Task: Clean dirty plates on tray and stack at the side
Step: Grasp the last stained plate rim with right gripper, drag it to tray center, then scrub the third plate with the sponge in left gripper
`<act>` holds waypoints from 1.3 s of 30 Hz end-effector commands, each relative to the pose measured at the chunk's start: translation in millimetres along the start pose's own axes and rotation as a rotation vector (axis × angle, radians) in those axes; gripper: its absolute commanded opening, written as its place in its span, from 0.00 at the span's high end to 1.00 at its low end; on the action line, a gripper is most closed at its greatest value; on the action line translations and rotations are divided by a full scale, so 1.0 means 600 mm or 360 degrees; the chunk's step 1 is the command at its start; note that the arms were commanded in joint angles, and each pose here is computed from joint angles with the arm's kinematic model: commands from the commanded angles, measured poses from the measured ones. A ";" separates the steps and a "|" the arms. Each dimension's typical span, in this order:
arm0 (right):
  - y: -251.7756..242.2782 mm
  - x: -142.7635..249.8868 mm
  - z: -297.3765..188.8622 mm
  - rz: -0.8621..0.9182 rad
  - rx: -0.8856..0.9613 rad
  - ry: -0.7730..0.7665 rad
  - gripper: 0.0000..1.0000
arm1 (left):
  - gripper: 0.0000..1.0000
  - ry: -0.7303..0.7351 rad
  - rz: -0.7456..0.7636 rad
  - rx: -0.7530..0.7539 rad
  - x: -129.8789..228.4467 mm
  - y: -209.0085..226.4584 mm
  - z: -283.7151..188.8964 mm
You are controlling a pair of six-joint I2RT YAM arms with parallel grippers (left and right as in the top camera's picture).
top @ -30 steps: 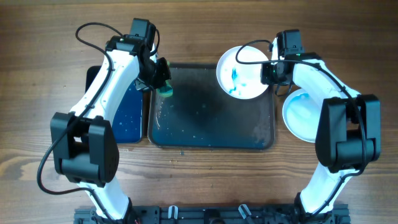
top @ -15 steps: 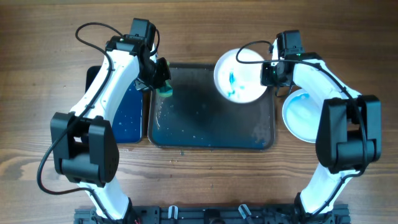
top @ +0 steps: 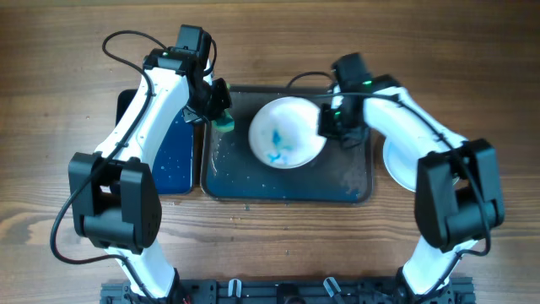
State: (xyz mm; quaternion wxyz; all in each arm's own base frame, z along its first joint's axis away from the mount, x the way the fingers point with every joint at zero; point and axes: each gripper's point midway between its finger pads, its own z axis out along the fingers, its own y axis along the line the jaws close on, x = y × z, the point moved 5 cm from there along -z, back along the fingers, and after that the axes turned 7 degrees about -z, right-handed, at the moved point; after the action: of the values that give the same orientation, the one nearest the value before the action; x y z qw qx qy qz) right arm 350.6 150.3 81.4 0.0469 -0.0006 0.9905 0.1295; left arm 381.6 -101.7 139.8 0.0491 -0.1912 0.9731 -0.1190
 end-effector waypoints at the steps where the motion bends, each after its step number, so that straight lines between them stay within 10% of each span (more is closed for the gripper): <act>1: 0.050 0.019 0.005 0.0060 -0.0033 0.0002 0.89 | 0.96 -0.0026 -0.0003 0.0001 -0.005 -0.005 -0.007; 5: 0.061 0.021 0.008 -0.0067 0.0007 -0.0028 0.57 | 0.96 -0.0026 -0.0003 0.0001 -0.005 -0.005 -0.007; 15: 0.059 -0.026 0.024 -0.0588 0.0106 -0.0240 0.54 | 0.96 -0.0034 -0.0003 0.0009 -0.006 -0.006 -0.007; 23: 0.052 -0.008 0.073 -0.0465 0.0052 -0.0084 0.68 | 0.96 -0.0002 -0.0015 0.0029 -0.001 -0.007 -0.002; 26: 0.049 -0.001 0.082 -0.0326 0.0049 -0.0039 0.96 | 0.96 0.0009 -0.0005 0.0024 0.004 -0.009 0.001; 39: 0.039 0.037 0.085 0.0172 0.0080 0.0125 0.96 | 0.96 0.0046 0.0084 0.0025 0.051 -0.024 0.066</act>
State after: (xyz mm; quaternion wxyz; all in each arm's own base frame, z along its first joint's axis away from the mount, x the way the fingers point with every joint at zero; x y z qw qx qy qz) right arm 343.5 191.1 50.0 0.0279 0.0258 0.9912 0.1266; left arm 373.8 -124.7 120.1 0.0503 -0.1651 0.9771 -0.1244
